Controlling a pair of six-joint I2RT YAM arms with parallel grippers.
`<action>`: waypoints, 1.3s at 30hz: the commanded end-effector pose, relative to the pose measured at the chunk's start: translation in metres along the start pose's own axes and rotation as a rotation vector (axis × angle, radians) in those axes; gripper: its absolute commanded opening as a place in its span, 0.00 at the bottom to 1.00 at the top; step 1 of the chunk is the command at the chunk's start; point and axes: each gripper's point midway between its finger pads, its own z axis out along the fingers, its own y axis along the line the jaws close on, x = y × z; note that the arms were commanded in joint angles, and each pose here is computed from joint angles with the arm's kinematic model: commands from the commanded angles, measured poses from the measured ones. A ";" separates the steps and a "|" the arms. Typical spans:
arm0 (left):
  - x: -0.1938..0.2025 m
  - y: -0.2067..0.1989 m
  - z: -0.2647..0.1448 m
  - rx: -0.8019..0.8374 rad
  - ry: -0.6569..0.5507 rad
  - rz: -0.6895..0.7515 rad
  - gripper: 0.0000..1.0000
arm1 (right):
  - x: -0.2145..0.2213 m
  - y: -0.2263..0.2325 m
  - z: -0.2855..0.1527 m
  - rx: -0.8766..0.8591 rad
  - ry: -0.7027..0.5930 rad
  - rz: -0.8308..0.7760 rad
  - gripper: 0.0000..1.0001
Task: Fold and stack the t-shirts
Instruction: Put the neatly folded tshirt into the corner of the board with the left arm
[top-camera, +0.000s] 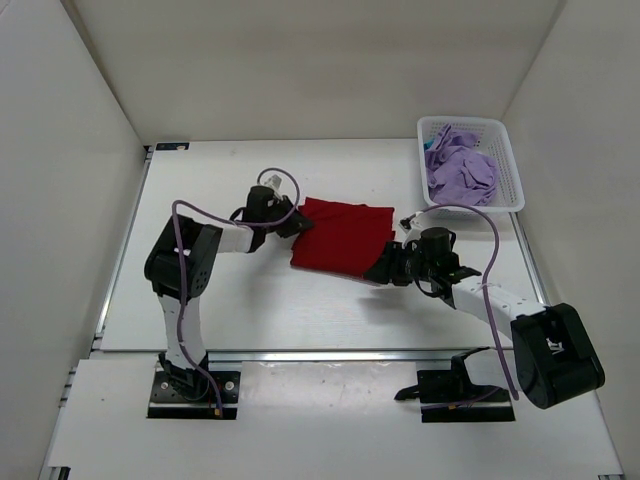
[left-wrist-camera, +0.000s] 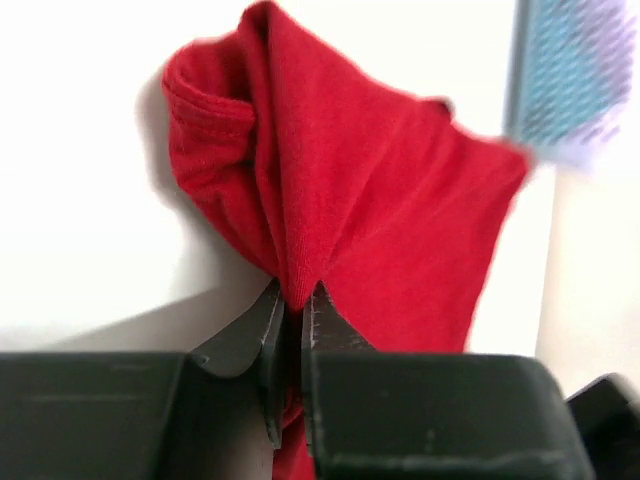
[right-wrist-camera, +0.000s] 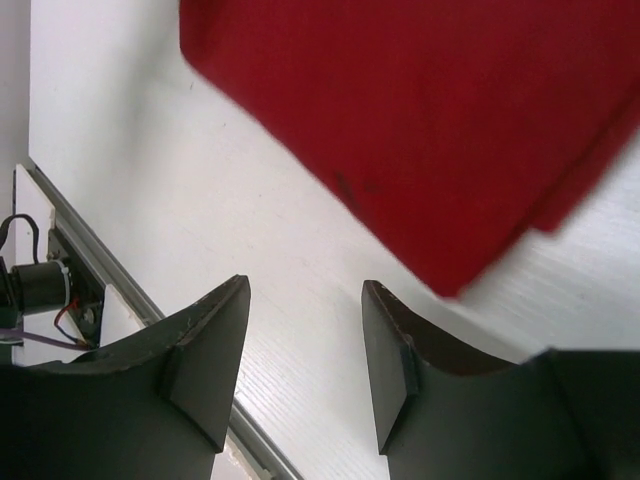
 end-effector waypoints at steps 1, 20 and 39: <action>-0.083 -0.012 -0.016 0.044 -0.145 -0.051 0.00 | -0.012 0.010 -0.002 -0.047 -0.044 -0.024 0.47; -0.247 0.250 -0.218 -0.333 -0.689 -0.487 0.00 | 0.006 0.031 0.003 -0.133 0.030 -0.058 0.46; -0.287 0.286 -0.176 -0.413 -0.585 -0.489 0.23 | -0.001 0.024 0.009 -0.094 0.034 -0.039 0.48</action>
